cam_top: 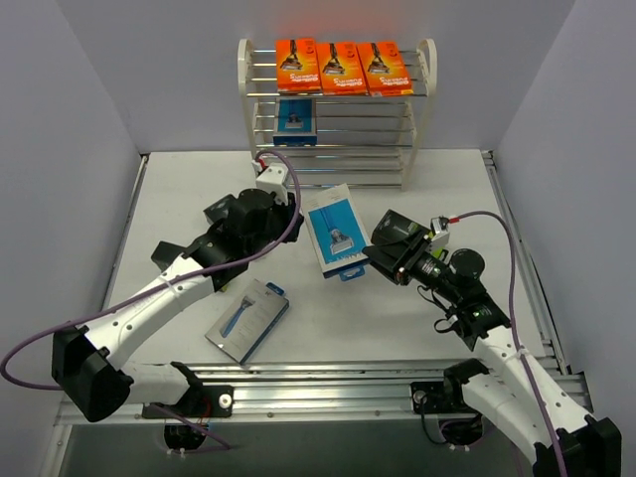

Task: Place and organize the shaving razors onto the shelf
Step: Place the shaving razor onto shelf

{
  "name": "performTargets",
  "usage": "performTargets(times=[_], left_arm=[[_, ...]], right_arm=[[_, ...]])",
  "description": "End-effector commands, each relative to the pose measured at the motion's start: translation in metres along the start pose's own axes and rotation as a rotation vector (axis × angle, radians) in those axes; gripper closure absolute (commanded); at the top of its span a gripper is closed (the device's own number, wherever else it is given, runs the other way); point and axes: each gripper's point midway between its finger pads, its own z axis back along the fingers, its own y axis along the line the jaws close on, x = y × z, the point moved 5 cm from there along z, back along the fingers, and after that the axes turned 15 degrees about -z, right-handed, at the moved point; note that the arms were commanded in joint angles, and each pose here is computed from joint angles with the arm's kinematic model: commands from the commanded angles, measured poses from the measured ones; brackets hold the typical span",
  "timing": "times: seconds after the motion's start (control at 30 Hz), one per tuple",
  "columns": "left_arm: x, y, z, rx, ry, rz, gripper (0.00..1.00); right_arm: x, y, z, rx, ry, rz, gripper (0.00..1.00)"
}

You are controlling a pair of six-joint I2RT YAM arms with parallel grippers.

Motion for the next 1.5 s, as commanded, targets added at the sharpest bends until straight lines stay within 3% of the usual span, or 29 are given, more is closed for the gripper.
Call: performTargets(times=[0.0,0.4,0.43,0.57,0.6,0.9,1.4,1.47], left_arm=[[0.042,0.001,0.013,-0.033,-0.127,-0.023,0.64],[0.027,-0.005,-0.011,-0.098,-0.08,-0.021,0.53],[0.024,-0.004,-0.011,-0.094,-0.077,-0.022,0.49],[0.021,0.004,-0.003,-0.054,-0.099,-0.032,0.08],[0.02,0.008,-0.002,-0.031,-0.105,-0.031,0.04],[0.012,0.029,0.013,0.119,-0.112,0.009,0.06],[0.014,0.044,0.027,0.173,-0.138,-0.066,0.03],[0.017,0.049,0.031,0.208,-0.142,-0.088,0.15]], right_arm=[[-0.019,0.022,0.003,0.148,0.139,0.038,1.0],[-0.035,0.03,-0.002,0.199,0.212,0.1,1.0],[-0.036,0.028,-0.002,0.192,0.213,0.098,1.0],[-0.031,0.025,-0.003,0.169,0.172,0.118,1.0],[-0.03,0.023,-0.005,0.154,0.162,0.115,1.0],[-0.013,0.022,-0.016,0.105,0.044,0.126,1.0],[0.014,0.046,-0.049,0.142,-0.008,0.168,1.0],[0.022,0.049,-0.054,0.159,-0.005,0.166,1.0]])
